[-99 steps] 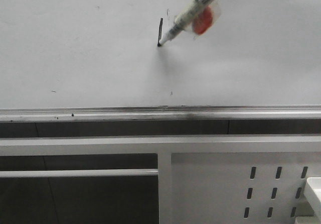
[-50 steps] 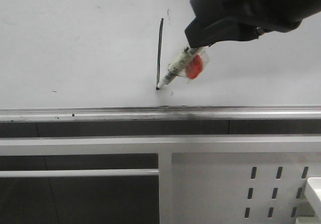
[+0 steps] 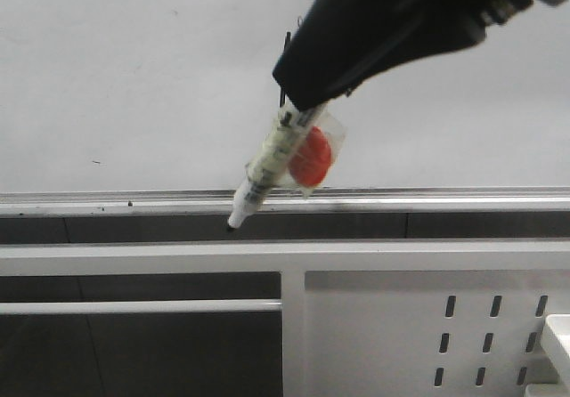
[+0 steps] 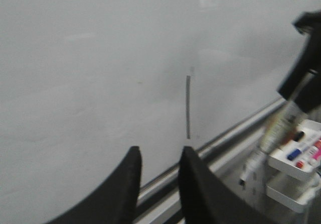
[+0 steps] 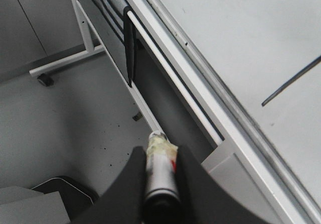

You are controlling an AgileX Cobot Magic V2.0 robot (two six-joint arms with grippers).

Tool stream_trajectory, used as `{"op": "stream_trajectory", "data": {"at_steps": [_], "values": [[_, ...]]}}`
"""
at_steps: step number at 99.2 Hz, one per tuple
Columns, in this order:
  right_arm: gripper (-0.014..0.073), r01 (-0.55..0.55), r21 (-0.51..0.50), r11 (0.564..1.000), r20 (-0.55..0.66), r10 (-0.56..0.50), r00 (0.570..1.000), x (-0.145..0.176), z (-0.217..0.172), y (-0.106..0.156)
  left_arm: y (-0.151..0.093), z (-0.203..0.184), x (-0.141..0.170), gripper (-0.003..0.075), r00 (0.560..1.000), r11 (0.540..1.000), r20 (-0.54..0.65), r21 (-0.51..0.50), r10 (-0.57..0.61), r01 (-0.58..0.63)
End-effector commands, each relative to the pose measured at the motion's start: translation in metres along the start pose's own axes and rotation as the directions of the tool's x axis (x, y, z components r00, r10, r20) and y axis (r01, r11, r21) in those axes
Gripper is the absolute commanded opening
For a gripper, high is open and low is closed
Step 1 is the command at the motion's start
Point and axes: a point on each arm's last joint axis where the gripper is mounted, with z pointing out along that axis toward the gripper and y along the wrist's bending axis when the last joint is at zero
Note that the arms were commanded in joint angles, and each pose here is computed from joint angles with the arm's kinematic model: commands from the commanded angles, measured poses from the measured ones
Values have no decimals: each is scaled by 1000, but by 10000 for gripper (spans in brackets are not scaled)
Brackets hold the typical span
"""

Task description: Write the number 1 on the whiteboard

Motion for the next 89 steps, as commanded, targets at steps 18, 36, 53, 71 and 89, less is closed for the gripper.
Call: {"op": "stream_trajectory", "data": {"at_steps": [18,36,53,71,89], "values": [[-71,43,18,999,63,-44,997,-45,-13,-7,-13,26,-8,437,991,965,-22,230,130,-122],[-71,95,-21,995,33,-94,995,-59,-6,0,-9,51,-15,345,984,951,-63,274,165,-142],[-71,105,-28,994,61,-103,993,-70,-7,3,-7,75,-19,344,985,934,-66,331,161,-131],[-71,106,-27,994,85,-104,991,-75,-8,4,-7,91,-15,344,986,923,-79,369,149,-110],[-71,101,-30,994,88,-98,991,-75,-9,4,-5,103,-9,343,983,919,-108,382,148,-97]]}}
